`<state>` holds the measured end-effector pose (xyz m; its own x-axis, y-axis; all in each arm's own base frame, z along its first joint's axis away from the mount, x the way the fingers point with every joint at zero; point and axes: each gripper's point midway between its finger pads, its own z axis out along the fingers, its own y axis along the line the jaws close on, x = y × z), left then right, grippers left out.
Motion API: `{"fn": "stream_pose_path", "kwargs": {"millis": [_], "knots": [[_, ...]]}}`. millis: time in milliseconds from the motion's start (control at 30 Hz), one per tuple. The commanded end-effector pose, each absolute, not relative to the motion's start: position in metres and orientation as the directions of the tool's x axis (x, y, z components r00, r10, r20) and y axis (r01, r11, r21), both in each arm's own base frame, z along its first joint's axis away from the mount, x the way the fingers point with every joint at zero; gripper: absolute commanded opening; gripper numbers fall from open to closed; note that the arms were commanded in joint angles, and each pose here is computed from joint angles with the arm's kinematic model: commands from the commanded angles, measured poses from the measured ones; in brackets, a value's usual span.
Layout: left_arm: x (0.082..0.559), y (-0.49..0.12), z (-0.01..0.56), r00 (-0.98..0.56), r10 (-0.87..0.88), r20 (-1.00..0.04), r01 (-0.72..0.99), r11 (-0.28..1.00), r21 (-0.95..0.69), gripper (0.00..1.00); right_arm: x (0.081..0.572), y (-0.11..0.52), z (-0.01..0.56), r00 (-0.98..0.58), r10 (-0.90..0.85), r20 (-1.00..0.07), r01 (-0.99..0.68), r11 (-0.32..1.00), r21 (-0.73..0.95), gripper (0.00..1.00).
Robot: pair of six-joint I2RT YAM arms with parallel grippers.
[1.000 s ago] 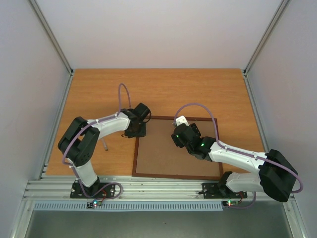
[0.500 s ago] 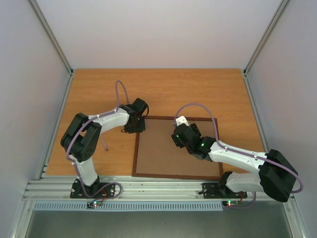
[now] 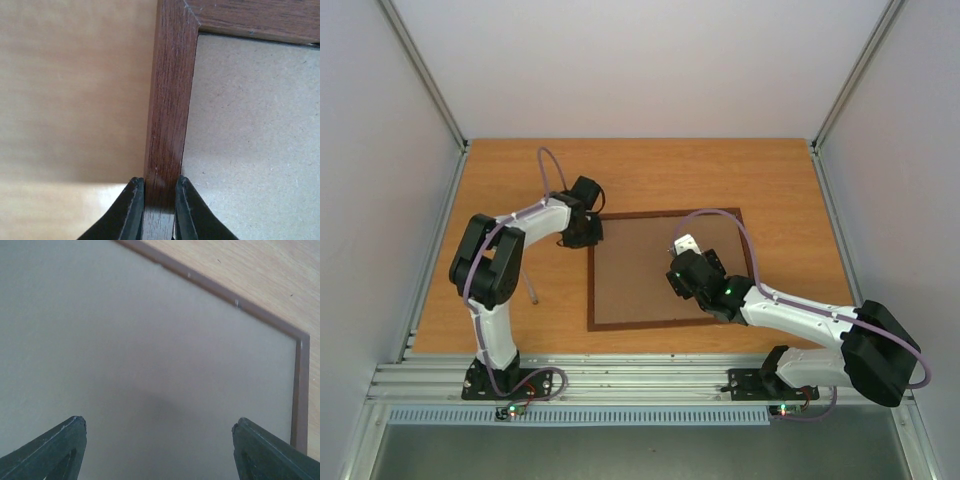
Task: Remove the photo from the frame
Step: Move the photo frame to the center of the board.
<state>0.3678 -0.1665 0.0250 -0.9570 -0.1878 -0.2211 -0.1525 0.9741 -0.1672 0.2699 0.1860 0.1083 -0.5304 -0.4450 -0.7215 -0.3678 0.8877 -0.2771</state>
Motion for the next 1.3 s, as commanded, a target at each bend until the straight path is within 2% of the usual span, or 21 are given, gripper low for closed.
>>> {"fn": "stream_pose_path", "kwargs": {"millis": [0,200,400,433,467,600,700,800,833,1000,1133,1267], "knots": [[0.413,-0.159,0.023,-0.93,-0.235,-0.281,-0.188,0.965,-0.184,0.12,0.277,0.188,0.117,-0.52,-0.438,-0.733,-0.351,0.892,-0.284,0.8],[0.435,-0.159,0.03,-0.935,-0.195,-0.297,-0.146,0.973,-0.181,0.17,0.276,0.188,0.122,-0.508,-0.434,-0.744,-0.351,0.893,-0.282,0.8],[0.426,-0.162,0.082,-0.91,-0.19,-0.368,-0.102,0.964,-0.246,0.35,0.269,0.185,0.144,-0.489,-0.397,-0.777,-0.357,0.903,-0.237,0.83],[0.422,-0.161,0.09,-0.905,-0.194,-0.377,-0.099,0.961,-0.257,0.38,0.268,0.183,0.15,-0.487,-0.382,-0.785,-0.352,0.909,-0.224,0.94],[0.413,-0.159,0.094,-0.904,-0.202,-0.377,-0.103,0.958,-0.267,0.41,0.265,0.182,0.156,-0.484,-0.368,-0.794,-0.35,0.913,-0.21,0.98],[0.385,-0.151,0.115,-0.886,-0.229,-0.403,-0.106,0.946,-0.306,0.6,0.255,0.169,0.185,-0.473,-0.287,-0.833,-0.317,0.938,-0.143,0.98],[0.363,-0.144,0.129,-0.868,-0.246,-0.433,-0.097,0.936,-0.337,0.73,0.248,0.146,0.2,-0.495,-0.214,-0.842,-0.224,0.968,-0.115,0.98],[0.343,-0.131,0.142,-0.834,-0.26,-0.487,-0.097,0.937,-0.335,0.96,0.238,0.136,0.209,-0.503,-0.184,-0.845,-0.217,0.973,-0.083,0.98],[0.337,-0.127,0.146,-0.822,-0.265,-0.505,-0.096,0.937,-0.336,0.99,0.235,0.137,0.211,-0.501,-0.164,-0.85,-0.225,0.973,-0.056,0.98],[0.314,-0.125,0.172,-0.775,-0.288,-0.563,-0.04,0.911,-0.41,0.99,0.23,0.136,0.222,-0.454,-0.015,-0.891,-0.21,0.973,0.091,0.98],[0.297,-0.126,0.175,-0.747,-0.314,-0.586,0.0,0.882,-0.472,0.95,0.22,0.148,0.233,-0.42,-0.004,-0.908,-0.322,0.936,0.145,0.99],[0.284,-0.127,0.169,-0.707,-0.392,-0.588,0.004,0.83,-0.558,0.99,0.209,0.159,0.233,-0.406,0.003,-0.914,-0.413,0.892,0.186,0.98]]}}
